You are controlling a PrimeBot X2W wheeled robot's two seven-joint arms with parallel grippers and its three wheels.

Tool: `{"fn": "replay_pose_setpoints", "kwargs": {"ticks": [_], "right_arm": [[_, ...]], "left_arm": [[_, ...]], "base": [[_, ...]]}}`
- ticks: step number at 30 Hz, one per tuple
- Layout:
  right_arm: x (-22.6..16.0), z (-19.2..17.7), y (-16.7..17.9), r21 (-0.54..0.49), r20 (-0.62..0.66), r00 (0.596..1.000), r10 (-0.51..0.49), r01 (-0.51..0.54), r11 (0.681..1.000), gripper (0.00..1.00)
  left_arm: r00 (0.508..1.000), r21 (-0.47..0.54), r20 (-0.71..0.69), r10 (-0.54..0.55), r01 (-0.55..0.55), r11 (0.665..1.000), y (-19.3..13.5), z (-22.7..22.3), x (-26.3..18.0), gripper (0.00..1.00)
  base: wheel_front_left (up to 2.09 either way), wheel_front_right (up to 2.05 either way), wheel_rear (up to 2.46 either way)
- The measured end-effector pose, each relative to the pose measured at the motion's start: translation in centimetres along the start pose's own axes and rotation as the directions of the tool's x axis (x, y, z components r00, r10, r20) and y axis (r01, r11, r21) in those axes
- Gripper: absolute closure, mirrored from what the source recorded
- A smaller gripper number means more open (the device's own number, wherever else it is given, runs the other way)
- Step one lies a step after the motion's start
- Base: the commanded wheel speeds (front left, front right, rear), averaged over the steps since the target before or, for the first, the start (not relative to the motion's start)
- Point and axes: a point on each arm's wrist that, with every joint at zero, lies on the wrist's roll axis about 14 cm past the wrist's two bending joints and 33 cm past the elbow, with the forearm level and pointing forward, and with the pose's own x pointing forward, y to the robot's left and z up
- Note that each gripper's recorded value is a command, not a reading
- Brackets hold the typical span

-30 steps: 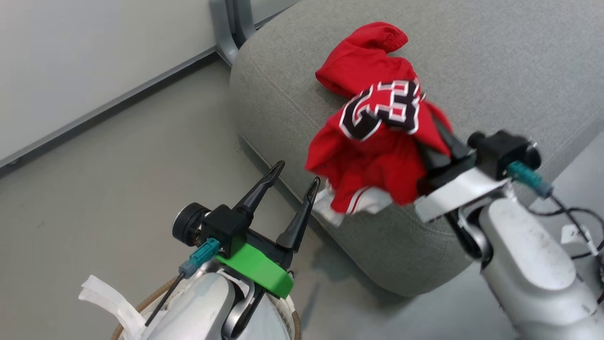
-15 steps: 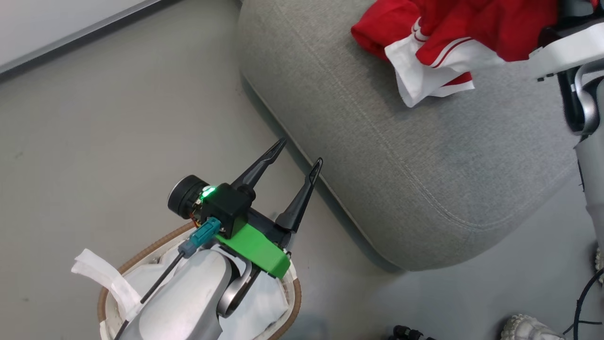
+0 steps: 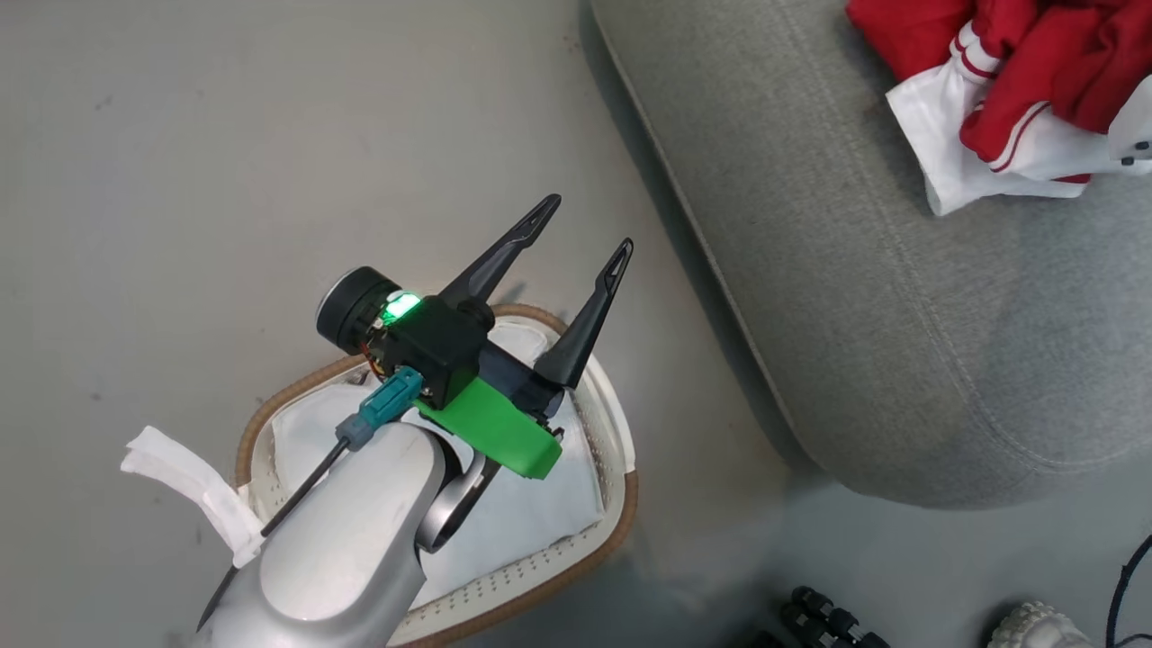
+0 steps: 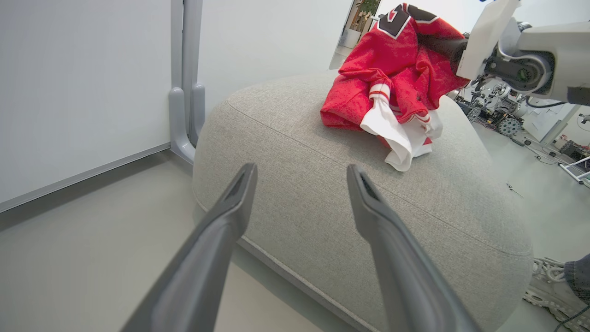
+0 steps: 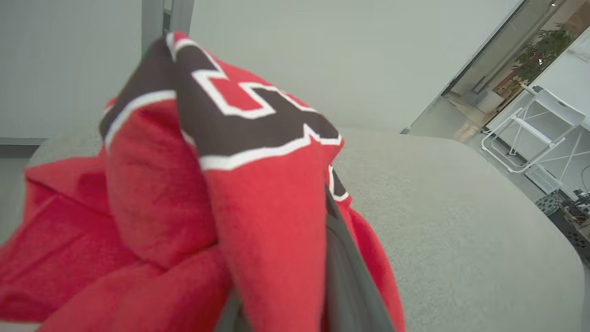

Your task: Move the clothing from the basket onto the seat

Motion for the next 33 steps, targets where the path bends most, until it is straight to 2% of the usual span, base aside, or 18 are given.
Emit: {"fn": "replay_pose_setpoints", "kwargs": {"ticks": [1,2,3,4,7,12,17,25,33], "right_arm": [[0.1,-1.3,0.7,0.015,-0.030,1.000,0.003,-0.002,1.000,0.99],[0.1,-2.5,1.4,0.023,-0.059,0.998,0.009,-0.008,1.000,0.82],[0.1,-3.4,1.9,0.024,-0.080,0.997,0.016,-0.014,1.000,0.07],[0.1,-4.3,2.4,0.027,-0.101,0.995,0.021,-0.018,0.999,0.00],[-0.1,-5.8,3.5,0.046,-0.130,0.991,0.029,-0.023,0.999,0.00],[-0.9,-4.9,4.0,0.065,-0.098,0.995,0.030,-0.023,0.998,0.00],[-2.1,-2.1,3.3,0.080,-0.025,0.999,0.023,-0.021,0.997,0.00],[-5.6,3.0,0.9,0.115,0.106,0.994,-0.003,-0.009,0.993,0.00],[-9.5,7.8,1.9,0.176,0.244,0.969,0.044,-0.089,0.980,0.00]], "left_arm": [[1.000,-0.004,0.000,0.016,-0.016,1.000,0.6,-0.1,-0.3,0.00],[1.000,-0.006,0.000,0.031,-0.031,1.000,1.1,-0.2,-0.5,0.00],[0.999,-0.007,-0.003,0.041,-0.041,0.999,1.4,-0.3,-0.8,0.00],[0.999,-0.009,-0.008,0.052,-0.052,0.999,1.8,-0.5,-1.0,0.00],[0.997,-0.006,-0.018,0.080,-0.080,0.997,2.6,-0.8,-1.8,0.00],[0.995,-0.004,-0.010,0.100,-0.100,0.995,2.2,-0.1,-2.3,0.00],[0.993,0.008,0.000,0.117,-0.117,0.993,1.5,1.0,-2.9,0.00],[0.995,0.038,0.040,0.093,-0.095,0.995,-1.8,3.6,-3.5,0.00],[0.990,0.065,0.101,0.099,-0.106,0.992,-4.4,6.4,-4.6,0.00]], "base": [[0.00,0.00,0.00],[0.00,0.00,0.00],[0.00,0.00,0.00],[0.00,0.00,0.00],[0.00,0.00,0.00],[0.00,0.00,0.00],[0.00,0.00,0.00],[0.00,0.00,0.00],[0.00,0.00,0.00]]}}
